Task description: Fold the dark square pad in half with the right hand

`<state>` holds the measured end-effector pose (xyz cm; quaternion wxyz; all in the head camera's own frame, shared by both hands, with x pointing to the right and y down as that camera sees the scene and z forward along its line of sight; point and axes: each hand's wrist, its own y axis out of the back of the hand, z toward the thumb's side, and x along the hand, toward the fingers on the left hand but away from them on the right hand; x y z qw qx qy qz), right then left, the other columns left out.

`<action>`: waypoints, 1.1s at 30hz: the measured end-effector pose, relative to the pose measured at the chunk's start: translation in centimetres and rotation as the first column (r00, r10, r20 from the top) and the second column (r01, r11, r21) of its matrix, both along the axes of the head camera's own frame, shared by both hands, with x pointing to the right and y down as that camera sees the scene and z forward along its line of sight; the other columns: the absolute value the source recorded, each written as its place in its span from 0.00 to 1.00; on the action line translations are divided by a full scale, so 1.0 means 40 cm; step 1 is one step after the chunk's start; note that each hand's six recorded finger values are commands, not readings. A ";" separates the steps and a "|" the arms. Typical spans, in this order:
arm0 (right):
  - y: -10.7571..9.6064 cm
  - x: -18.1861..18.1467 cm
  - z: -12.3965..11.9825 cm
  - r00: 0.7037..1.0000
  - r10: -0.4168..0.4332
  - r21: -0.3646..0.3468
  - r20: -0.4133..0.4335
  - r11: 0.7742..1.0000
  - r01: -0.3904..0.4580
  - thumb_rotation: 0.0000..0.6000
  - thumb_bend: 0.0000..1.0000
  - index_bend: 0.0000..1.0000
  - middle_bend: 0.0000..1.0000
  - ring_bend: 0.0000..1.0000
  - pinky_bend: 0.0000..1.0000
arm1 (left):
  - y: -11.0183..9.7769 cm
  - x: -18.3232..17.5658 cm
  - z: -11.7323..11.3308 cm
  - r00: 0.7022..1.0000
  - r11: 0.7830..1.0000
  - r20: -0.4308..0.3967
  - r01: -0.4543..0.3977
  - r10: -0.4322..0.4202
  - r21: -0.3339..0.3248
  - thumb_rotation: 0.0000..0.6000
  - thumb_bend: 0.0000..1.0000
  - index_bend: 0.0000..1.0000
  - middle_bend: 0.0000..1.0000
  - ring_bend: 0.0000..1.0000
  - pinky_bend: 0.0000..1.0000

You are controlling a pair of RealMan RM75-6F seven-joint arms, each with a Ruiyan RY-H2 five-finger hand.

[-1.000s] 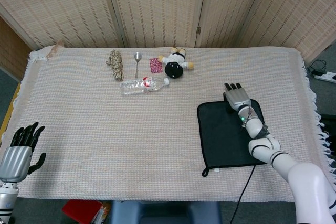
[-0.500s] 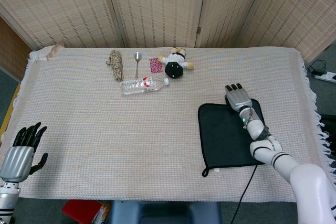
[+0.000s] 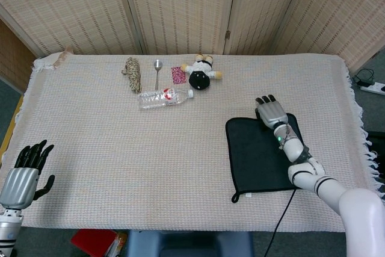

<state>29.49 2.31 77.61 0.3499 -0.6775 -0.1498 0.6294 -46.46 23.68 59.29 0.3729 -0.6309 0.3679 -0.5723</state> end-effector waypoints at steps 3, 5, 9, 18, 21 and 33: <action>0.025 -0.004 -0.011 1.000 -0.028 -0.010 0.013 1.000 0.028 1.00 0.50 0.65 0.14 0.06 0.00 | 0.001 0.004 -0.002 1.000 1.000 -0.002 -0.002 0.002 0.001 1.00 0.50 0.00 0.00 0.00 0.00; 0.048 -0.004 -0.021 0.998 -0.060 -0.016 0.014 0.998 0.060 1.00 0.50 0.65 0.14 0.06 0.00 | 0.002 0.008 -0.004 1.000 1.000 -0.005 -0.005 0.005 0.003 1.00 0.50 0.00 0.00 0.00 0.00; 0.096 -0.006 -0.048 0.992 -0.127 -0.017 0.009 0.992 0.127 1.00 0.50 0.64 0.14 0.06 0.00 | 0.004 0.015 -0.010 1.000 1.000 -0.012 -0.012 0.012 0.007 1.00 0.50 0.00 0.00 0.00 0.00; 0.208 0.008 -0.136 0.964 -0.263 0.002 -0.048 0.965 0.263 1.00 0.50 0.64 0.14 0.06 0.00 | 0.010 0.031 -0.015 0.999 1.000 -0.024 -0.025 0.026 0.007 1.00 0.50 0.00 0.00 0.00 0.00; 0.244 0.020 -0.160 0.953 -0.295 -0.004 -0.075 0.955 0.295 1.00 0.50 0.65 0.14 0.06 0.00 | 0.010 0.034 -0.019 0.999 1.000 -0.027 -0.027 0.027 0.012 1.00 0.51 0.00 0.00 0.00 0.00; 0.372 0.037 -0.195 0.918 -0.382 -0.066 -0.107 0.924 0.376 1.00 0.50 0.65 0.14 0.06 0.00 | 0.011 0.039 -0.031 0.999 0.999 -0.035 -0.030 0.031 0.023 1.00 0.51 0.00 0.00 0.00 0.00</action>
